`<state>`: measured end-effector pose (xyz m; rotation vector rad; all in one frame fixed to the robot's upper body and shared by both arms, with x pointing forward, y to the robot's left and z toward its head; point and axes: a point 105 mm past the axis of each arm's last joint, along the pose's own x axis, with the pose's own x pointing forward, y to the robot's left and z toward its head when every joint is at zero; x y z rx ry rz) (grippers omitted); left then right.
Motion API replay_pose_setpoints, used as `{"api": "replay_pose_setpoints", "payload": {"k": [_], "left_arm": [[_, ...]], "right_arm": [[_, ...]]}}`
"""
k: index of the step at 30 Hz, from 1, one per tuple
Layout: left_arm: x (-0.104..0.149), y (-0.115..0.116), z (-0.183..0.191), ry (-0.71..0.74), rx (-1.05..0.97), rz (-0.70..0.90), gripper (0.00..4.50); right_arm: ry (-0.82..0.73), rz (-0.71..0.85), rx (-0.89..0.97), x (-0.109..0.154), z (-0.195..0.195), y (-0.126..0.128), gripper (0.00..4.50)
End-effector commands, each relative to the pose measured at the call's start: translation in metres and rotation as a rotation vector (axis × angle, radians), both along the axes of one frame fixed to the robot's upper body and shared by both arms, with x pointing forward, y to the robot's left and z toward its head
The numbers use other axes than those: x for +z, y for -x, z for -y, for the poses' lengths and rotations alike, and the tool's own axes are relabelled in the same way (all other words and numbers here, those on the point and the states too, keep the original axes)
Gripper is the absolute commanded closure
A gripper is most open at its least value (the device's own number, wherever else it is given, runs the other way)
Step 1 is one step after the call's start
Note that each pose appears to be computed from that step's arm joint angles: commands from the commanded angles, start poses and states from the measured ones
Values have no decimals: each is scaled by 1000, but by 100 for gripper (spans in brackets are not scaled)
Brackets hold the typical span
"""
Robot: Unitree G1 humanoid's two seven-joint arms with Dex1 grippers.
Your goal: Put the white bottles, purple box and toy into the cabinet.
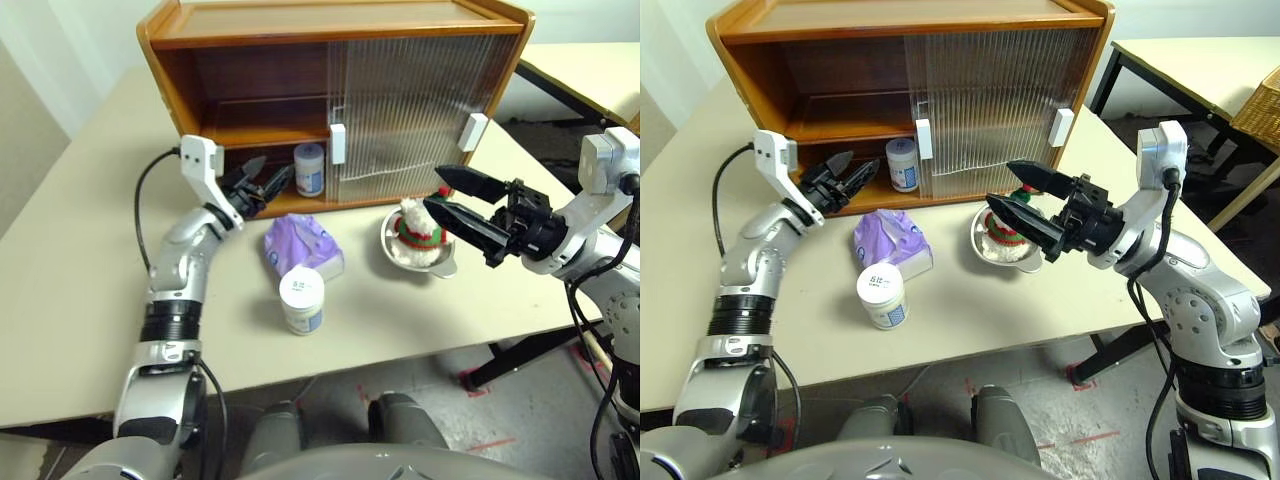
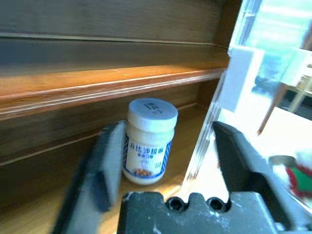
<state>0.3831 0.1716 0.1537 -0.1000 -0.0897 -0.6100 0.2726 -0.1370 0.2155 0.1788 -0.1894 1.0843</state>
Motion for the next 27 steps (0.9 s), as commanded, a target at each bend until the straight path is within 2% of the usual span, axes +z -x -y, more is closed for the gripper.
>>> {"api": "replay_pose_setpoints", "payload": {"k": [1, 9, 13, 27], "left_arm": [[7, 13, -12, -23, -86, 49, 1], [6, 52, -34, -155, -303, 128, 1], [-2, 72, -38, -165, -418, 93, 1], [-48, 128, -10, -193, -753, -46, 1]], "right_arm": [[7, 14, -1, 1, 1, -3, 0], [8, 15, 18, 2, -1, -6, 0], [11, 14, 34, 2, -3, -7, 0], [31, 27, 62, 7, -4, -11, 0]]}}
